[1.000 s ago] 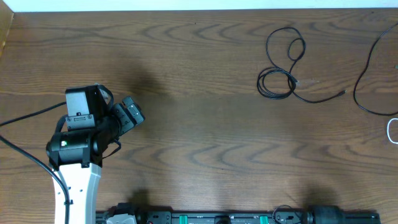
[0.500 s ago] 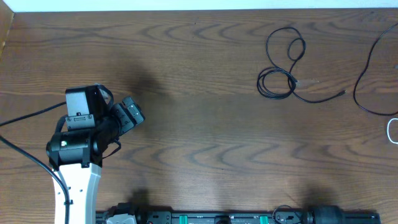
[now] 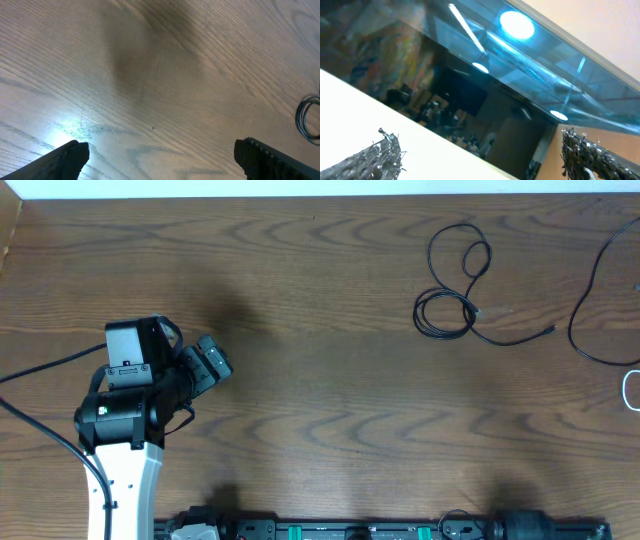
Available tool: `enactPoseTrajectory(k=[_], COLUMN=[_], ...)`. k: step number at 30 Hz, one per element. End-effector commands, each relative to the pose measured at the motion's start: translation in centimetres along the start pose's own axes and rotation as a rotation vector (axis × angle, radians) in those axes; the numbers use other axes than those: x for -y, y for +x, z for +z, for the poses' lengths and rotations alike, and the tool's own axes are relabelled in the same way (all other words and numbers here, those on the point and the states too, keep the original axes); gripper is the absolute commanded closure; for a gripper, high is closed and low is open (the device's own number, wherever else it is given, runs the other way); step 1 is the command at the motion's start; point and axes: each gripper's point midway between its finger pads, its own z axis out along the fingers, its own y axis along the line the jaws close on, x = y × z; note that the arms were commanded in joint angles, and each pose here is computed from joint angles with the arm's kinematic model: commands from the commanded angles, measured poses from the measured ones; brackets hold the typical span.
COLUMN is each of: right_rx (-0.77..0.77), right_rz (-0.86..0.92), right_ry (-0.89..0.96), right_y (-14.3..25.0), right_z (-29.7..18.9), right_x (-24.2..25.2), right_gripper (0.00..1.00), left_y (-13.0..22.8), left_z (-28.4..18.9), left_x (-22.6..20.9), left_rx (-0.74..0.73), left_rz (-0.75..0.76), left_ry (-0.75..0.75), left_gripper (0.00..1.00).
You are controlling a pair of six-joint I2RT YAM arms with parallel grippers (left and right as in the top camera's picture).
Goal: Untangle cables
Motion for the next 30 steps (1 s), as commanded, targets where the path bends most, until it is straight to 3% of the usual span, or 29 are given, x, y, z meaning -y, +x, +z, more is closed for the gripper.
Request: enactPoseTrajectory(k=[1,7,11,20,25,30], right_rx=[0.046,0.075,0.034,-0.118,-0.173,-0.236], right_rz=[-0.006,0.002,0.020,0.192,0.437,0.561], right_ry=[-0.071,-0.186,-0.238,-0.272,-0.161,-0.009], right_y=[-0.8,-0.9,1.4,11.0,18.1,23.6], right_z=[-0.2,-0.3,0.6,4.6,6.6,6.6], right_x=[-1.2,-3.4,-4.9,-9.0,-10.7,-10.8], right_gripper=[0.01,0.01,0.01,0.01,0.01,0.01], left_y=[-0.1,-0.1,-0.1,-0.1,-0.1,-0.1], left_z=[0.0,0.0,0.0,0.0,0.0,0.0], left_x=[-0.3,-0.3,-0.3,-0.3,-0.3,-0.3], left_rx=[0.004,0.004,0.004,0.004,0.004,0.004], left_rz=[-0.005,-0.005,-0.005,-0.005,-0.005,-0.005], left_ry=[-0.011,-0.011,-0.011,-0.011,-0.011,-0.011], left_gripper=[0.01,0.01,0.01,0.01,0.00,0.01])
